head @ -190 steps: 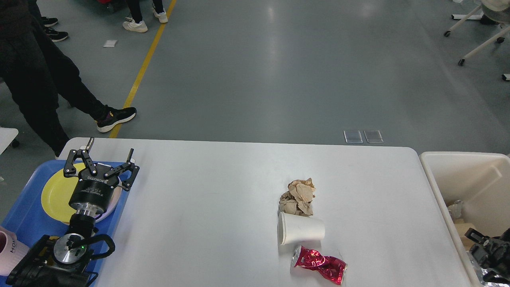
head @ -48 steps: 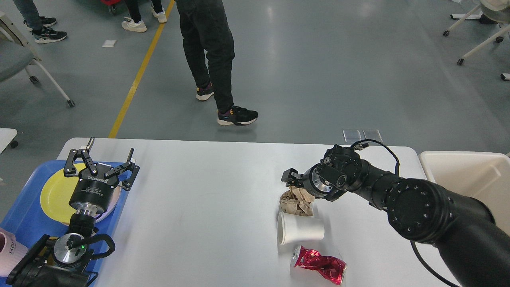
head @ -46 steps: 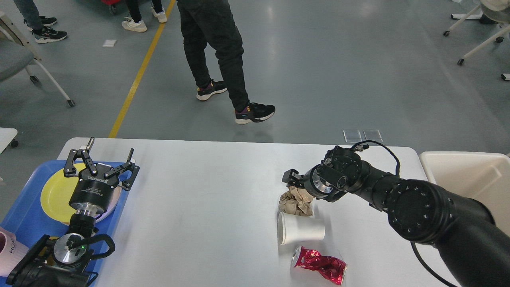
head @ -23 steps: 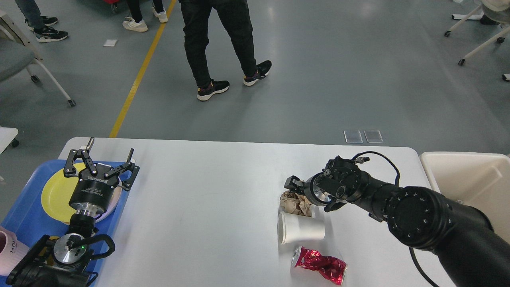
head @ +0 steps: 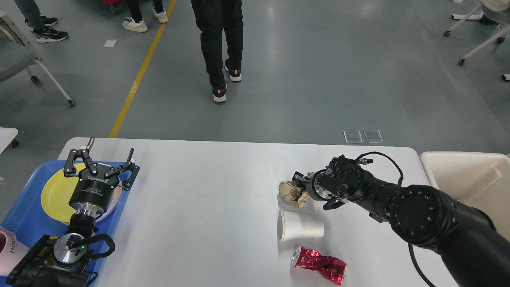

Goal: Tidy desktop
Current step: 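Lower the right gripper and grasp the crumpled brown paper, then lift the brown paper toward the cardboard box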

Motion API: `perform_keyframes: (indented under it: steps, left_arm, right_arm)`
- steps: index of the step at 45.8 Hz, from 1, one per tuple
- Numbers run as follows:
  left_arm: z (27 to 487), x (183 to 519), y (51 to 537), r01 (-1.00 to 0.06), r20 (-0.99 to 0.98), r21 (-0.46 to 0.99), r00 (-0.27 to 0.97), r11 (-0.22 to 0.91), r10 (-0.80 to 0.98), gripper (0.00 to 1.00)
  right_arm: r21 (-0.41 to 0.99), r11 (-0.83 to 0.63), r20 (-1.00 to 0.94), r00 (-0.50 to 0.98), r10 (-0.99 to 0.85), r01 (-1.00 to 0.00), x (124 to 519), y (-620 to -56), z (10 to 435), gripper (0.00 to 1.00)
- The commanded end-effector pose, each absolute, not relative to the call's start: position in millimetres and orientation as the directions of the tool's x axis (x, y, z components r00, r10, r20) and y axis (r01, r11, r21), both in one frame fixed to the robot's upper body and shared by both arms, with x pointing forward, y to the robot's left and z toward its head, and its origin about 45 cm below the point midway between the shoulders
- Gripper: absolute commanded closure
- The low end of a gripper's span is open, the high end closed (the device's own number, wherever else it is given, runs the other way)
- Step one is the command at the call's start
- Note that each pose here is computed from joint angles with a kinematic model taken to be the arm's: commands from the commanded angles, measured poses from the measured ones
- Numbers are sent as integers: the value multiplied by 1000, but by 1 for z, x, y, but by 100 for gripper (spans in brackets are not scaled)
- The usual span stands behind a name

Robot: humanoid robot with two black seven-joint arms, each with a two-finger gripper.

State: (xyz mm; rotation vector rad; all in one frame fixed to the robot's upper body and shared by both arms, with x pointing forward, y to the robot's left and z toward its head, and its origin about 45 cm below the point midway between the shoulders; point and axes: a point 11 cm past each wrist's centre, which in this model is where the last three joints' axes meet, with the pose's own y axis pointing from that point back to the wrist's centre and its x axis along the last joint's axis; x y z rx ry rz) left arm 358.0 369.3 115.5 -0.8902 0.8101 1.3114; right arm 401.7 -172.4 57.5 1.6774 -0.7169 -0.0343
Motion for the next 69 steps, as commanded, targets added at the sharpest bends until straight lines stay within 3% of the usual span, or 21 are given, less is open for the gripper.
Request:
perform_keyframes:
  steps: [1, 10, 21, 31, 40, 51, 58, 69]
  left_arm:
    - [116, 358, 369, -995, -890, -85, 95, 42, 446, 3]
    - [116, 358, 369, -995, -890, -85, 95, 42, 446, 3]
    - [115, 358, 369, -996, -890, -83, 93, 42, 446, 3]
    - [115, 358, 369, -995, -890, -84, 95, 45, 446, 3]
    - [115, 358, 369, -996, -890, -83, 93, 43, 446, 3]
    - [115, 358, 370, -996, -889, -83, 93, 43, 447, 3]
    - [115, 358, 370, -996, -890, -84, 93, 42, 447, 3]
    - [115, 358, 370, -996, -889, -83, 93, 43, 447, 3]
  right_arm:
    - [898, -59, 358, 804, -474, -435, 402, -172, 59, 100]
    - [907, -69, 339, 817, -466, -415, 401, -173, 62, 100]
    - [915, -49, 350, 847, -400, -401, 420, -180, 119, 100]
    - [949, 17, 310, 924, -226, -314, 422, -203, 203, 100]
    - [969, 128, 224, 971, -84, -213, 392, -219, 280, 100]
    - [980, 87, 188, 978, -91, -180, 341, -235, 375, 100]
    - [979, -18, 200, 970, -139, -204, 326, -242, 394, 100]
    - [978, 5, 206, 958, -199, -209, 322, -265, 395, 100]
